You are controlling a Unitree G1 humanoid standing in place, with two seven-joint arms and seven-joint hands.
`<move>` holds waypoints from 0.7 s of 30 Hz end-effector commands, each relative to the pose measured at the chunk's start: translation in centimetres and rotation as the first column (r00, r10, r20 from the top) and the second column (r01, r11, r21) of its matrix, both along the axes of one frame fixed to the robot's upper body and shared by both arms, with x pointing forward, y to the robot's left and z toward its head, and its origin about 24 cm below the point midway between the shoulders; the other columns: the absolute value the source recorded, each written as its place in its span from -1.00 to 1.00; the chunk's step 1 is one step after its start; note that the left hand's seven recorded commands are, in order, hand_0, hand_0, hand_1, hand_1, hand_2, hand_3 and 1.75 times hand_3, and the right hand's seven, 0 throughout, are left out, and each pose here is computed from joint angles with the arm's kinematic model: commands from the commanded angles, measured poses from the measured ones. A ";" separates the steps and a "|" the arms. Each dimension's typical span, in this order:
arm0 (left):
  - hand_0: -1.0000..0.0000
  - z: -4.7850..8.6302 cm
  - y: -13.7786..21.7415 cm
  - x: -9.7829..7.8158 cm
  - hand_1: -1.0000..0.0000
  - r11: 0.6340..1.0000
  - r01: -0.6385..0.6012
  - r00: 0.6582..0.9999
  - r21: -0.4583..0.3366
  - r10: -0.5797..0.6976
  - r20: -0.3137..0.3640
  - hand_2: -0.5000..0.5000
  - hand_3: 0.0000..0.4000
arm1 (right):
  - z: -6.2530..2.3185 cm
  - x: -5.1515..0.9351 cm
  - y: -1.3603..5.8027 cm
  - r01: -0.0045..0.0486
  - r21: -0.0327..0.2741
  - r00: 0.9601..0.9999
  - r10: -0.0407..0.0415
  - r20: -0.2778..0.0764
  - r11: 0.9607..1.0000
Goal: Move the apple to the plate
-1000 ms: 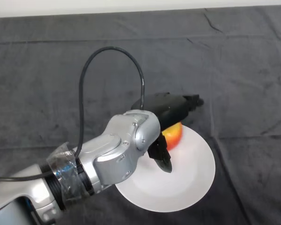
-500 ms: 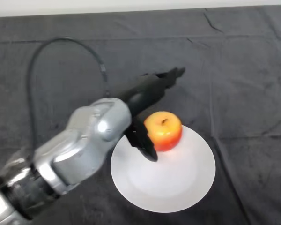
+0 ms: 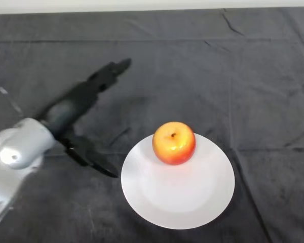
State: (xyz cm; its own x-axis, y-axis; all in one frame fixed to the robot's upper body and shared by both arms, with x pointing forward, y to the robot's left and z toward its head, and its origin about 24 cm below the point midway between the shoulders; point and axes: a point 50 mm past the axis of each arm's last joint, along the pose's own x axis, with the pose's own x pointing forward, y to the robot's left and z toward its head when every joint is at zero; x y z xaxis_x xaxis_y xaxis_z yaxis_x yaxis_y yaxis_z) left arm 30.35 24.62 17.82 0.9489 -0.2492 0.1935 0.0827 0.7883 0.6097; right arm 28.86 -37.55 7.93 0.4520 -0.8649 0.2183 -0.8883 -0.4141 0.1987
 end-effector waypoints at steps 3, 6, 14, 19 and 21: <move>1.00 -0.7 4.6 -1.0 1.00 0.986 -0.167 0.985 -0.021 0.168 0.028 0.00 -1.00 | 0.61 -0.55 -0.95 0.029 -0.020 1.000 -0.029 0.010 0.999; 1.00 -0.7 6.4 -1.2 1.00 0.966 -0.254 0.963 -0.058 0.258 0.080 0.00 -1.00 | 0.61 -0.55 -0.95 0.029 -0.020 1.000 -0.029 0.010 0.999; 1.00 -0.6 10.6 -2.6 1.00 0.877 -0.453 0.852 -0.160 0.478 0.211 0.00 -1.00 | 0.61 -0.55 -0.95 0.029 -0.021 1.000 -0.029 0.010 0.999; 1.00 -0.7 13.0 -4.0 1.00 0.801 -0.548 0.756 -0.242 0.598 0.268 0.00 -1.00 | 0.61 -0.55 -0.95 0.029 -0.021 1.000 -0.029 0.010 0.999; 1.00 -0.9 13.8 -4.5 1.00 0.768 -0.577 0.715 -0.277 0.639 0.282 0.00 -1.00 | 0.61 -0.55 -0.95 0.029 -0.021 1.000 -0.029 0.010 0.999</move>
